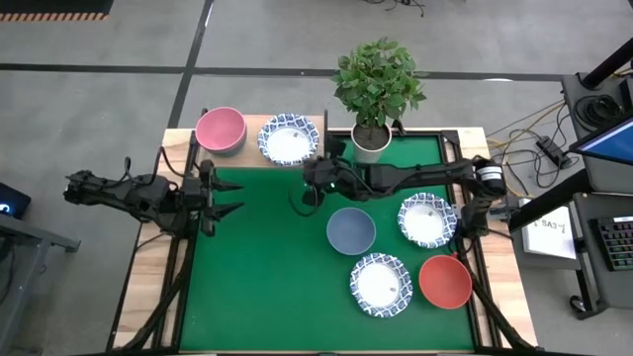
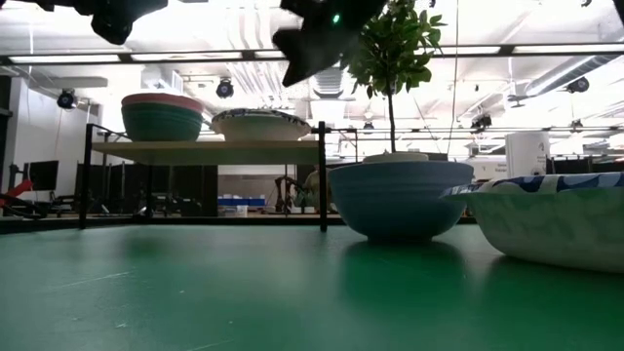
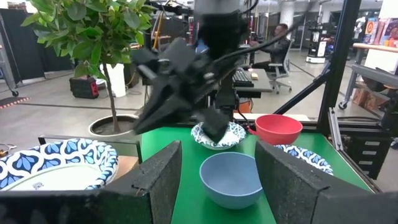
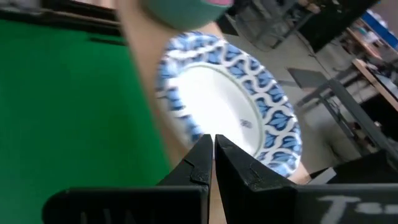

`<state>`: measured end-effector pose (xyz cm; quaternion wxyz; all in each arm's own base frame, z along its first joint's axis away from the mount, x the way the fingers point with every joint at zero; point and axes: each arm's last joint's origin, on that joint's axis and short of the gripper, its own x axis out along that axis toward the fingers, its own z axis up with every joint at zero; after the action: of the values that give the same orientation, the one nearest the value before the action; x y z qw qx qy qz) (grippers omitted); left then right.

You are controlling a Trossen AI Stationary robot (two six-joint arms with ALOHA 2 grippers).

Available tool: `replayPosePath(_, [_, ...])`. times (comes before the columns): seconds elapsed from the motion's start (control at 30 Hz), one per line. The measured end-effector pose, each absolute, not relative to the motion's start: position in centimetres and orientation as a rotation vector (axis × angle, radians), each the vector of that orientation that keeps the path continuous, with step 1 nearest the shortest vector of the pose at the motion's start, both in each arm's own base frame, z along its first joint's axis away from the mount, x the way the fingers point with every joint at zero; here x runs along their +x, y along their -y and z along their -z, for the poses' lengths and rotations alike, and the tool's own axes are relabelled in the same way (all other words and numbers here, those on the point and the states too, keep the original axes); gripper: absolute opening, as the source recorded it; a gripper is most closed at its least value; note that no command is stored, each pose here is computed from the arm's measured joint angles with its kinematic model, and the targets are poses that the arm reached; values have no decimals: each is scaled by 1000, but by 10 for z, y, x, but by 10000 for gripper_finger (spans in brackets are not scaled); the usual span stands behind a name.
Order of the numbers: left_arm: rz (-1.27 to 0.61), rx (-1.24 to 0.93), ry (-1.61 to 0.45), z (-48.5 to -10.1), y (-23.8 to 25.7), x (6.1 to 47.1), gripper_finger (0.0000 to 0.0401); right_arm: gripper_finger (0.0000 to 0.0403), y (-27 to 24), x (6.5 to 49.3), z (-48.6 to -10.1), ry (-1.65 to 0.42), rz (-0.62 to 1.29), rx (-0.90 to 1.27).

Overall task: Place and stack bowls onto a shelf
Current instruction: Stack the blue bowl on top of the pink bowl on the shelf

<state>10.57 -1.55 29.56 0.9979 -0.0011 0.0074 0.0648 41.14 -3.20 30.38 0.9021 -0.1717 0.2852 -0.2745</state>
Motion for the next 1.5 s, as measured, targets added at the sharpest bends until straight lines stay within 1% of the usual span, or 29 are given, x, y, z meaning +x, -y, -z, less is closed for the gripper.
replayPosePath(0.23, [-130,-2,-44,-293,20,122,187,9,-23,381,-312,-653,435,-366])
replayPosePath(0.33, [-128,-5,-30,-293,23,135,187,9,-48,361,-307,-664,350,-351])
replayPosePath(0.43, [-75,-8,-16,-292,28,150,187,9,-66,337,-300,-664,244,-303])
replayPosePath(0.57, [16,-21,-12,-294,35,168,187,9,-80,303,-293,-635,192,-231])
replayPosePath(0.7, [32,-31,-51,-294,42,190,187,9,-85,272,-281,-582,156,-184])
replayPosePath(0.83, [36,-19,-95,-298,49,213,187,9,-82,249,-272,-488,138,-152])
replayPosePath(0.93, [42,15,-157,-300,56,234,187,9,-79,237,-264,-425,126,-154])
replayPosePath(1.1, [54,100,-320,-294,68,270,187,9,-73,222,-255,-374,118,-170])
replayPosePath(1.3, [90,254,-519,-272,83,316,187,9,-69,211,-256,-336,109,-173])
replayPosePath(1.4, [106,306,-590,-257,88,336,187,9,-68,209,-258,-325,87,-163])
replayPosePath(1.5, [144,327,-619,-244,94,353,187,9,-69,208,-258,-324,79,-163])
